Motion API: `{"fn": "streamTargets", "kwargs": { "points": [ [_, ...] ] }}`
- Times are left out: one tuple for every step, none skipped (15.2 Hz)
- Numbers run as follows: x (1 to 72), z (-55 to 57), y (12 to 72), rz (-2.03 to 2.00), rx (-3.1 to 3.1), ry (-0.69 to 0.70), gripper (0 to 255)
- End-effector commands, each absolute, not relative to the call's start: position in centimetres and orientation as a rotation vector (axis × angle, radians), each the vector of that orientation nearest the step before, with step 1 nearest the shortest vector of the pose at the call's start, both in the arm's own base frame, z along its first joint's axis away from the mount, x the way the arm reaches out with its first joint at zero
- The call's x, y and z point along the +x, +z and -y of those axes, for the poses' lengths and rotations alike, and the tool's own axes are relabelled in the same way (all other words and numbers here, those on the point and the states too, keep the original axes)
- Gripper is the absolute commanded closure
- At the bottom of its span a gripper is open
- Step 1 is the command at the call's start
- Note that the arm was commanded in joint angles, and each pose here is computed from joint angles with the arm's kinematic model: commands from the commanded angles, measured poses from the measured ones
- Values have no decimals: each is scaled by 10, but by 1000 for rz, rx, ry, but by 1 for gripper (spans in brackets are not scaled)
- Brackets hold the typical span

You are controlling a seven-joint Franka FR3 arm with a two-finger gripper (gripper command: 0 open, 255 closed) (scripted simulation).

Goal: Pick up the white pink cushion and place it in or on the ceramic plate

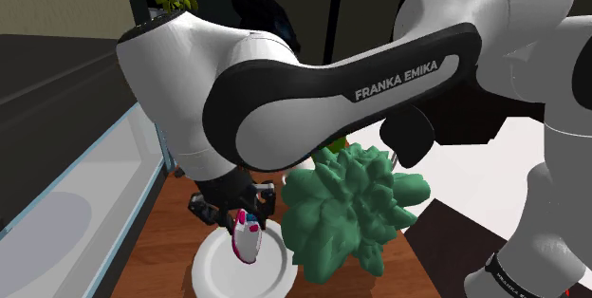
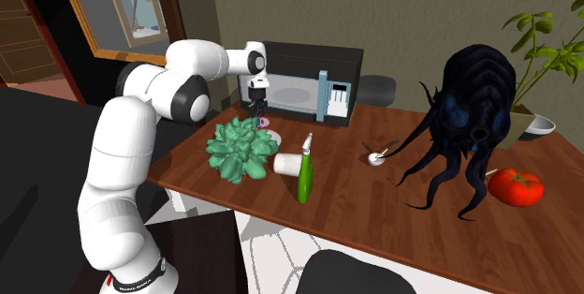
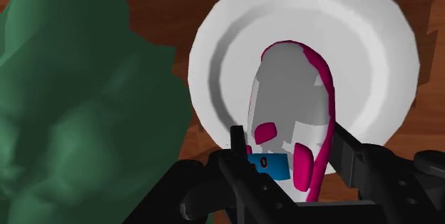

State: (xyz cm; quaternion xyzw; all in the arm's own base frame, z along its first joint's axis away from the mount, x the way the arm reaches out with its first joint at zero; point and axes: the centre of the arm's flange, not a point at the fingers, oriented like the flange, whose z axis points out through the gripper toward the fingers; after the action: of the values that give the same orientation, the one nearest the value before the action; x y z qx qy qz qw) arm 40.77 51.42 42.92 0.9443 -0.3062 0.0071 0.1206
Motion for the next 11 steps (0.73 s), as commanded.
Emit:
{"fn": "streamTargets", "kwargs": {
  "points": [
    [401, -521, 420, 896, 2758, 21, 255],
    [401, -521, 415, 896, 2758, 21, 255],
    [401, -521, 410, 896, 2758, 21, 255],
    [401, -521, 405, 896, 2758, 21, 255],
    [401, -521, 399, 896, 2758, 21, 255],
    [401, -521, 394, 896, 2758, 21, 255],
    [401, -521, 389, 896, 2758, 21, 255],
    [401, -521, 383, 896, 2758, 21, 255],
    [401, -521, 378, 896, 2758, 21, 255],
    [401, -521, 373, 896, 2758, 21, 255],
    [401, -521, 368, 896, 2758, 21, 255]
  ]
}}
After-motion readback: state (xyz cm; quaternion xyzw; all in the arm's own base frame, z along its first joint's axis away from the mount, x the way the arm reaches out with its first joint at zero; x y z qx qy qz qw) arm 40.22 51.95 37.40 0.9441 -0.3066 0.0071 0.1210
